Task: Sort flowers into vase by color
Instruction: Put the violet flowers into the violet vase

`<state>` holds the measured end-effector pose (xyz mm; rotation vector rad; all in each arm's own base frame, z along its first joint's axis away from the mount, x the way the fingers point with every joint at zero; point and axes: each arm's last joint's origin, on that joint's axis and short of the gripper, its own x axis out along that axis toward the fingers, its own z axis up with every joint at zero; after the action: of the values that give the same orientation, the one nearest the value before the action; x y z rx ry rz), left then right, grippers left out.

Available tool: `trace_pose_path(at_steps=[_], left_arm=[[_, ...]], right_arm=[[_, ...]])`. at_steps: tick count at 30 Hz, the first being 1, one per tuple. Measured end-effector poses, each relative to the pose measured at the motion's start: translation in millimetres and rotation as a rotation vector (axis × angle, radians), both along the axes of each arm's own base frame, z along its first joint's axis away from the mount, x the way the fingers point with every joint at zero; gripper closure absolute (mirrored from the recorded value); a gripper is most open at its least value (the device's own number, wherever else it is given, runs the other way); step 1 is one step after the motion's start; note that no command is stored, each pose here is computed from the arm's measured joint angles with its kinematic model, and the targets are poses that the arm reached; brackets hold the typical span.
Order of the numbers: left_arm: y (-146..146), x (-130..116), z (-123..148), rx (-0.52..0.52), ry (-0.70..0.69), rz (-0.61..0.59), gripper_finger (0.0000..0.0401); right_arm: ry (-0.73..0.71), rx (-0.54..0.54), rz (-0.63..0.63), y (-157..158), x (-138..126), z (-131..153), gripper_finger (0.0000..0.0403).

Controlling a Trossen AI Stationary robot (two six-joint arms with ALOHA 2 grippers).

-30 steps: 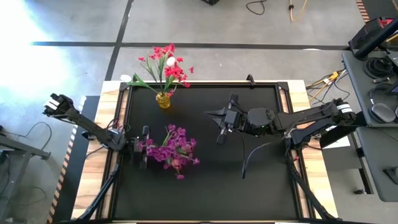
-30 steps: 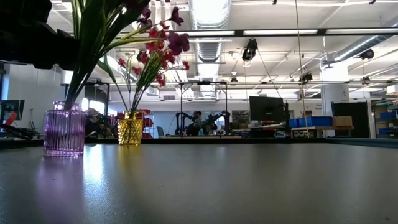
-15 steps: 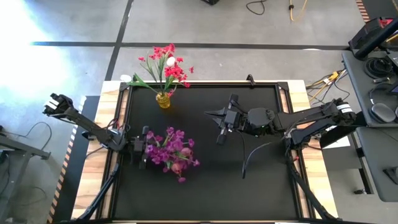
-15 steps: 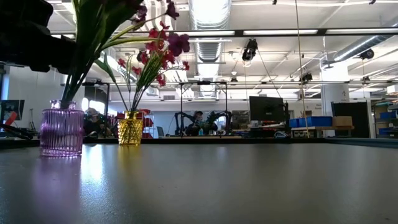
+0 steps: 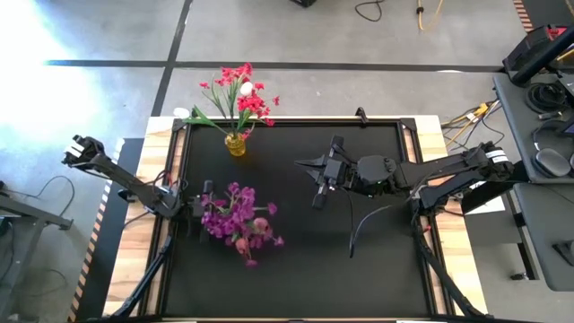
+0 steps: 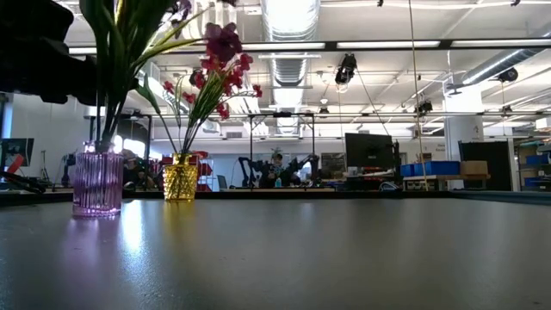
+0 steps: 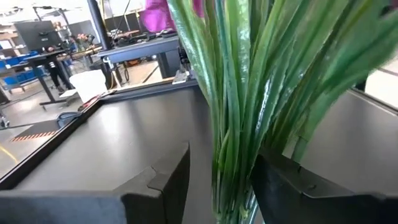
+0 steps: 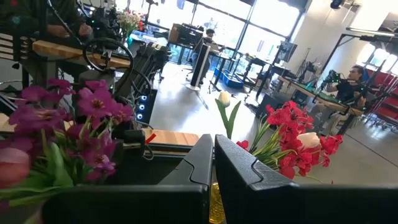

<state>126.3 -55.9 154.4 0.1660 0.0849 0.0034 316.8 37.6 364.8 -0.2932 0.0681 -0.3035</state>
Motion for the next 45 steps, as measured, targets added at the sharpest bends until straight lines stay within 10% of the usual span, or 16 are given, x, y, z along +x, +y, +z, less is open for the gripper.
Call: trace_pose_path(at_steps=[34,45], left_arm=[[10.6,-19.5,39.0,-0.054,0.31,0.032,0.0277],[11.5,-21.1,43.6,-0.158,0.335,0.066,0.0193]], right_arm=[[0.0,0.0,0.004,0.1,0.0,0.0,0.0392],[0.0,0.0,0.004,0.1,-0.1,0.2,0.0392]])
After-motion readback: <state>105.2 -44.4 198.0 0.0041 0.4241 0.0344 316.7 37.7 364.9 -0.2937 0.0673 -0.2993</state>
